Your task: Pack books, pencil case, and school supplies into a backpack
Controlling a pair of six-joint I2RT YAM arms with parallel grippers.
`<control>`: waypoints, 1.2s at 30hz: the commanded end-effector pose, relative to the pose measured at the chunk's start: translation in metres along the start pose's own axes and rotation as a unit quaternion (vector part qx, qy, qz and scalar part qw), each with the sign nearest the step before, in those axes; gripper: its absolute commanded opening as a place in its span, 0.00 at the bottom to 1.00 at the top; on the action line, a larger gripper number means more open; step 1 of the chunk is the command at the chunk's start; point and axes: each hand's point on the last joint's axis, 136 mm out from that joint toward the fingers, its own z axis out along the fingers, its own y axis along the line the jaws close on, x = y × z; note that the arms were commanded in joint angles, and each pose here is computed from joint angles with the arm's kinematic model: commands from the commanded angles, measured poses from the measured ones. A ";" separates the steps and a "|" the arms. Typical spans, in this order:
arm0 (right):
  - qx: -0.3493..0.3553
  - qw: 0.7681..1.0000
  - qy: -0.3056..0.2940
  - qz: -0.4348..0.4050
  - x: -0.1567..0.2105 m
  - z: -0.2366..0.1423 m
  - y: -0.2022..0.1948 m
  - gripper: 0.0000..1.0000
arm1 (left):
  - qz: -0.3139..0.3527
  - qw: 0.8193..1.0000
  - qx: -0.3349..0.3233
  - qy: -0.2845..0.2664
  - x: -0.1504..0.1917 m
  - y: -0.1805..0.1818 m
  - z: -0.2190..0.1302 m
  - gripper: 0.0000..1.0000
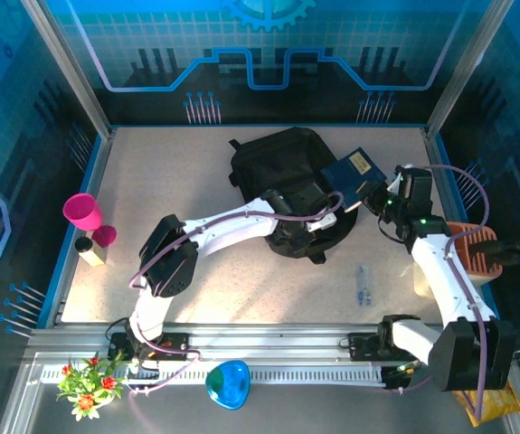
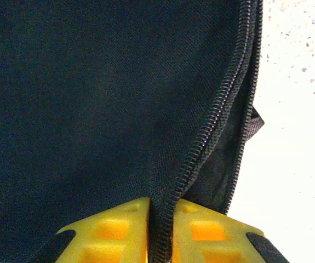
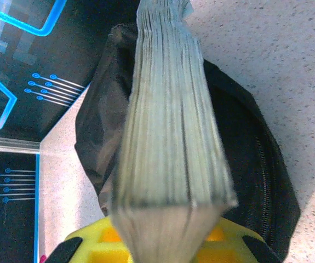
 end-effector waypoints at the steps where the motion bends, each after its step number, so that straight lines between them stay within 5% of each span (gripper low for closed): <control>1: 0.004 0.999 -0.038 -0.011 -0.021 -0.020 0.004 0.05 | -0.002 0.999 -0.028 -0.027 -0.008 0.016 -0.016 0.13; 11: 0.055 0.994 -0.088 -0.023 -0.047 -0.066 -0.003 0.05 | -0.145 0.975 -0.069 -0.155 -0.026 0.078 -0.069 0.02; 19: 0.125 0.988 -0.093 -0.015 -0.039 -0.085 -0.028 0.05 | -0.272 0.921 -0.134 -0.244 -0.039 0.124 -0.124 0.00; 36: 0.019 0.996 0.069 0.046 0.056 -0.031 0.012 0.05 | -0.242 0.890 -0.086 -0.377 -0.083 0.114 -0.174 0.00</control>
